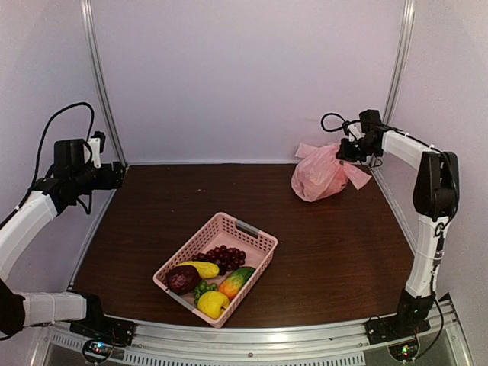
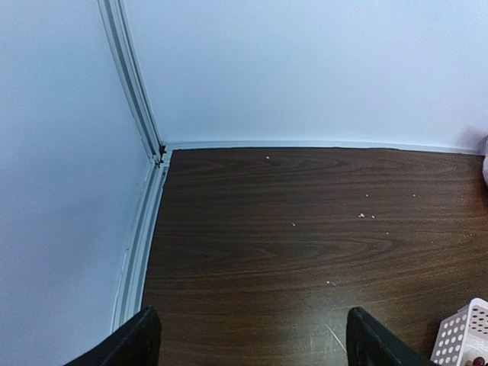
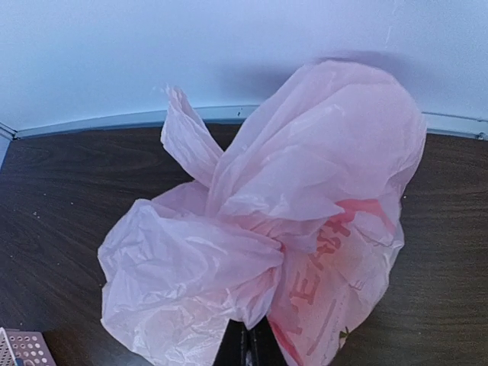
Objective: Untie the knot of the plastic bag and take out the fruit
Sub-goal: Pick up the takeout bag from the corner of the board.
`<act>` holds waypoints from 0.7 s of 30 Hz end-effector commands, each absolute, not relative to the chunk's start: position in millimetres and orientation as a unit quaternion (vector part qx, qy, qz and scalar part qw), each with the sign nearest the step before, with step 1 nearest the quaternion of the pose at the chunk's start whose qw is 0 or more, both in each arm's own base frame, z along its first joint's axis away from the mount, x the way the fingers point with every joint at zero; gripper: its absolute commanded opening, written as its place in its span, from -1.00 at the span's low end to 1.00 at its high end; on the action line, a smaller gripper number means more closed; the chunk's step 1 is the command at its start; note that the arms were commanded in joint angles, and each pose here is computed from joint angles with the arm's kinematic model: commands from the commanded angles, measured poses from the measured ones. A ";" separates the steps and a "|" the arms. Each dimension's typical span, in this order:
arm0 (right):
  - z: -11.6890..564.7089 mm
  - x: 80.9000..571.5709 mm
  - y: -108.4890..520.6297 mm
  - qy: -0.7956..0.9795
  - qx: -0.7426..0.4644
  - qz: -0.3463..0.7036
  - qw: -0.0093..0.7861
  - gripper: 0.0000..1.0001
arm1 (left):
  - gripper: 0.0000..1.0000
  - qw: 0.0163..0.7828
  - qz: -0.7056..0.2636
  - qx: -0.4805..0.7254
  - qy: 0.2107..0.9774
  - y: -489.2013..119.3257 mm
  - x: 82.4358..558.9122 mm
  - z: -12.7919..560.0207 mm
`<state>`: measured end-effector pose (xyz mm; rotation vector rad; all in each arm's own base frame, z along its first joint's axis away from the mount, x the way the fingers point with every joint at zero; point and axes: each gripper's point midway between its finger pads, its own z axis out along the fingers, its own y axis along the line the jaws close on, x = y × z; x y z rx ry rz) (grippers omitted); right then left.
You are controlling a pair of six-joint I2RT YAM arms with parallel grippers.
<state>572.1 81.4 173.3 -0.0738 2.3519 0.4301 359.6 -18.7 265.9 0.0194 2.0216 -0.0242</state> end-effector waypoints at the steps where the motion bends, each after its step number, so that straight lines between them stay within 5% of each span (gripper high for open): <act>1: 271.9 544.8 74.4 0.871 -0.023 0.157 0.465 -1.00 | 0.70 0.562 -0.024 0.018 0.827 -23.0 356.9 280.0; 21: 338.9 379.3 80.2 0.842 0.049 0.114 0.526 -1.00 | 0.59 0.543 -0.162 0.063 0.822 -103.6 318.1 285.9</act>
